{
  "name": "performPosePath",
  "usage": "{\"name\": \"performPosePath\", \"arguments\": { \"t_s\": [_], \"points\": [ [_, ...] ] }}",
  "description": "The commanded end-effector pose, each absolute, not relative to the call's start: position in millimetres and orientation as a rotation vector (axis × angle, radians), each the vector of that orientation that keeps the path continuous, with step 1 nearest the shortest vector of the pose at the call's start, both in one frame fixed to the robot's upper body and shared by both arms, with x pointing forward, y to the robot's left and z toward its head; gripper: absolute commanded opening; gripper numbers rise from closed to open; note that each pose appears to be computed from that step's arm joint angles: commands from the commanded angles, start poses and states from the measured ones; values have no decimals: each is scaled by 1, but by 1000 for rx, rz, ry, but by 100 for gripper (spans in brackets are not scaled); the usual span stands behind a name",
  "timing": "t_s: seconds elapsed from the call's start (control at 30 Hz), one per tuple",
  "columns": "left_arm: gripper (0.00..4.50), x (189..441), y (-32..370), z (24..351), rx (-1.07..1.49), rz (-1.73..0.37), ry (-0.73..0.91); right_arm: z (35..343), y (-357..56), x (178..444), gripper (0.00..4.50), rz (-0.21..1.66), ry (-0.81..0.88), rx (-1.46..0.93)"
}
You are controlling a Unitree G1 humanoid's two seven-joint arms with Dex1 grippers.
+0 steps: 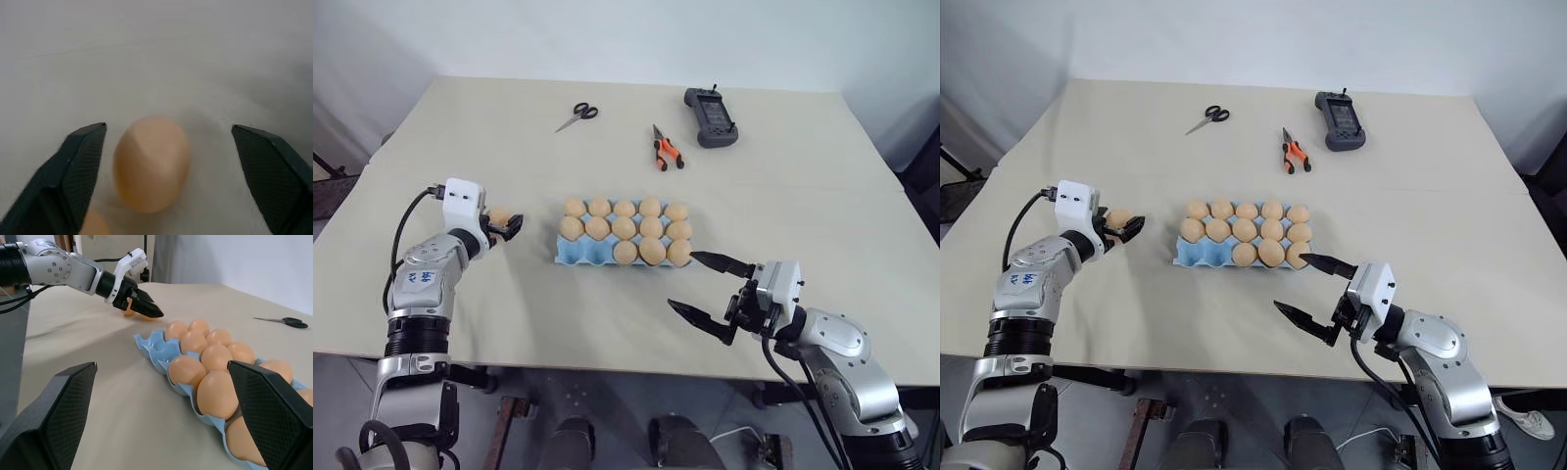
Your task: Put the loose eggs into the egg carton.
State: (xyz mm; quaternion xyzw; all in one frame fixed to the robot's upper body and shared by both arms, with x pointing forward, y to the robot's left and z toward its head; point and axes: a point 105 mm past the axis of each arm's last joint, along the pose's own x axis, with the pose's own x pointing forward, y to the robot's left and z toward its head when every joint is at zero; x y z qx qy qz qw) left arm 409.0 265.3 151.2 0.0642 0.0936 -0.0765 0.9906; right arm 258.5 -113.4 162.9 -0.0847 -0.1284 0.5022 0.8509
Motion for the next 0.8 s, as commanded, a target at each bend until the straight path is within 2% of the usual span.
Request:
{"name": "performPosePath", "arguments": {
  "t_s": [0.03, 0.1, 0.17, 0.23, 0.4, 0.53, 0.67, 0.8],
  "points": [
    [301, 410, 271, 157, 138, -148, 192, 174, -111, 253, 450, 1058, -323, -187],
    [230, 411, 273, 157, 146, -138, 193, 174, -111, 254, 450, 1055, -325, -185],
    [178, 411, 274, 156, 146, -134, 194, 174, -111, 255, 450, 1053, -327, -185],
    [145, 410, 273, 158, 134, -147, 174, 175, -111, 255, 450, 1052, -327, -185],
    [138, 406, 255, 197, 88, -263, -50, 175, -113, 256, 450, 1040, -327, -185],
    [138, 389, 213, 217, 71, -519, -158, 175, -114, 256, 450, 1033, -325, -186],
    [138, 363, 164, 192, 84, -831, -57, 175, -115, 256, 450, 1024, -324, -190],
    [138, 359, 148, 168, 120, -913, 34, 176, -116, 257, 450, 1011, -327, -193]
  ]
}}
